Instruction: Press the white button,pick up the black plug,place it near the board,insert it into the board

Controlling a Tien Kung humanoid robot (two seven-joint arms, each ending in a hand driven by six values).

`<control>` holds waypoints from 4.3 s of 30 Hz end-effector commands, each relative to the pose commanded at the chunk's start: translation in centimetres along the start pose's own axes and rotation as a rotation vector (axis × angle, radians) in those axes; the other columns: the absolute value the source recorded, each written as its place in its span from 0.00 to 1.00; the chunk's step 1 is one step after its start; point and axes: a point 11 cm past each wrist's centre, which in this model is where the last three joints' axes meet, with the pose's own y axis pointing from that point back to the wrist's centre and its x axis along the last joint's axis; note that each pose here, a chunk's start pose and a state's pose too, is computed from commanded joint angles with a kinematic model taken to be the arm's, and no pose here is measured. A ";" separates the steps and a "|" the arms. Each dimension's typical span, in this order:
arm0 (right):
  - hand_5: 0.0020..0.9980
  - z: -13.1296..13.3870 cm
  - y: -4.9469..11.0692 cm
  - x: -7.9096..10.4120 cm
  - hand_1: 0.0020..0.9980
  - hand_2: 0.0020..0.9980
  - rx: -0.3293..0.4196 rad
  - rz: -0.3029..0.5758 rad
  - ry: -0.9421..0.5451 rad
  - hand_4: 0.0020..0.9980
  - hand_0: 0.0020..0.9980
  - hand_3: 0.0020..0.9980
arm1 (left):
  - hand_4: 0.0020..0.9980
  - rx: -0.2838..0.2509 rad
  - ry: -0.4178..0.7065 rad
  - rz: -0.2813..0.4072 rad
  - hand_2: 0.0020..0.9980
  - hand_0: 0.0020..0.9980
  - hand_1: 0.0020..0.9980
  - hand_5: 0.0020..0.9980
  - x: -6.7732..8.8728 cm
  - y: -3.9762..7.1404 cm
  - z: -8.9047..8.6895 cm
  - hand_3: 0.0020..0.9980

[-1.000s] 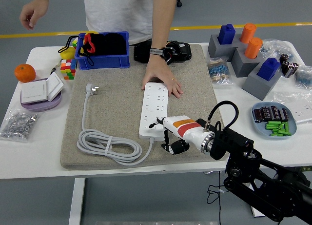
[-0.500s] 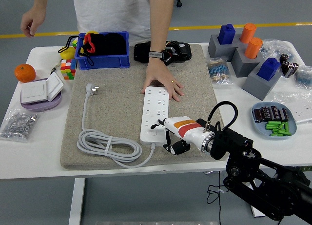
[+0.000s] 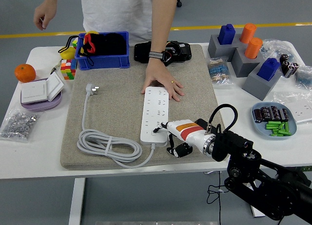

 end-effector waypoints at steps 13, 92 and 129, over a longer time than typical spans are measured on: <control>0.00 0.0 0.1 0.3 0.00 0.03 0.003 0.010 -0.017 0.24 0.00 0.79 | 0.72 0.001 0.002 0.000 0.67 0.71 0.70 0.28 0.0 0.0 -0.1 0.71; 0.18 9.1 6.5 2.7 0.70 0.70 -0.112 0.306 -0.300 1.00 0.68 0.74 | 0.72 0.003 0.001 -0.002 0.67 0.71 0.70 0.28 -0.1 0.0 -0.2 0.71; 0.14 10.9 5.9 2.1 0.63 0.64 -0.161 0.362 -0.206 0.95 0.59 0.66 | 0.72 -0.002 0.000 -0.004 0.67 0.71 0.70 0.28 -0.3 0.0 0.1 0.71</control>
